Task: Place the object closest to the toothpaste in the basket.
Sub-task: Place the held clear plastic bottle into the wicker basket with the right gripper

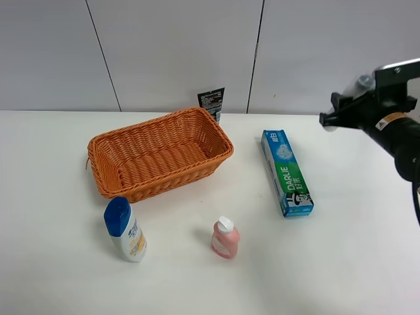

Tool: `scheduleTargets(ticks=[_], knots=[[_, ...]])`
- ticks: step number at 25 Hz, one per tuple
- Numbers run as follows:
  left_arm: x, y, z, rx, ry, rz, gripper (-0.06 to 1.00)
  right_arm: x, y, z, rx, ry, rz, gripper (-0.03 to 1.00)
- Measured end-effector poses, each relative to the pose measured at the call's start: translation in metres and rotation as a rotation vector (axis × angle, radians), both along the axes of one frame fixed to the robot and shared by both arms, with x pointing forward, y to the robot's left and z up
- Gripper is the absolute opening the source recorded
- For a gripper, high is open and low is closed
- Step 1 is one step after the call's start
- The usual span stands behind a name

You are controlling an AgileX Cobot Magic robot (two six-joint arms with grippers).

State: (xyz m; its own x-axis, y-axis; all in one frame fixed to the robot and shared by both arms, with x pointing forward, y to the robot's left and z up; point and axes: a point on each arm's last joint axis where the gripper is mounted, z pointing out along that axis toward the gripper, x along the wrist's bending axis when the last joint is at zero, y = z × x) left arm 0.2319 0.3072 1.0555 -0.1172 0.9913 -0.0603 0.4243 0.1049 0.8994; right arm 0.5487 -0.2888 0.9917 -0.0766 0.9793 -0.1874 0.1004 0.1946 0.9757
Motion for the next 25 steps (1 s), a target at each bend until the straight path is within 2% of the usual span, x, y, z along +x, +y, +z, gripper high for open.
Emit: scheduleTargets(ticks=[4, 8, 11, 14, 17, 21, 25], knots=[[0.0, 0.0, 0.0, 0.0, 0.0, 0.0, 0.99, 0.009, 0.042, 0.047, 0.064, -0.033, 0.134, 0.44], [0.0, 0.0, 0.0, 0.0, 0.0, 0.0, 0.99, 0.02, 0.105, 0.073, 0.089, -0.035, 0.306, 0.44], [0.0, 0.0, 0.0, 0.0, 0.0, 0.0, 0.99, 0.027, 0.16, 0.08, 0.106, -0.055, 0.439, 0.44], [0.0, 0.0, 0.0, 0.0, 0.0, 0.0, 0.99, 0.036, 0.202, 0.066, 0.109, -0.018, 0.522, 0.44], [0.0, 0.0, 0.0, 0.0, 0.0, 0.0, 0.99, 0.044, 0.227, 0.031, 0.076, 0.084, 0.552, 0.44], [0.0, 0.0, 0.0, 0.0, 0.0, 0.0, 0.99, 0.049, 0.235, -0.013, 0.01, 0.242, 0.548, 0.44], [0.0, 0.0, 0.0, 0.001, 0.0, 0.0, 0.99, 0.05, 0.236, -0.018, 0.002, 0.259, 0.548, 0.44]])
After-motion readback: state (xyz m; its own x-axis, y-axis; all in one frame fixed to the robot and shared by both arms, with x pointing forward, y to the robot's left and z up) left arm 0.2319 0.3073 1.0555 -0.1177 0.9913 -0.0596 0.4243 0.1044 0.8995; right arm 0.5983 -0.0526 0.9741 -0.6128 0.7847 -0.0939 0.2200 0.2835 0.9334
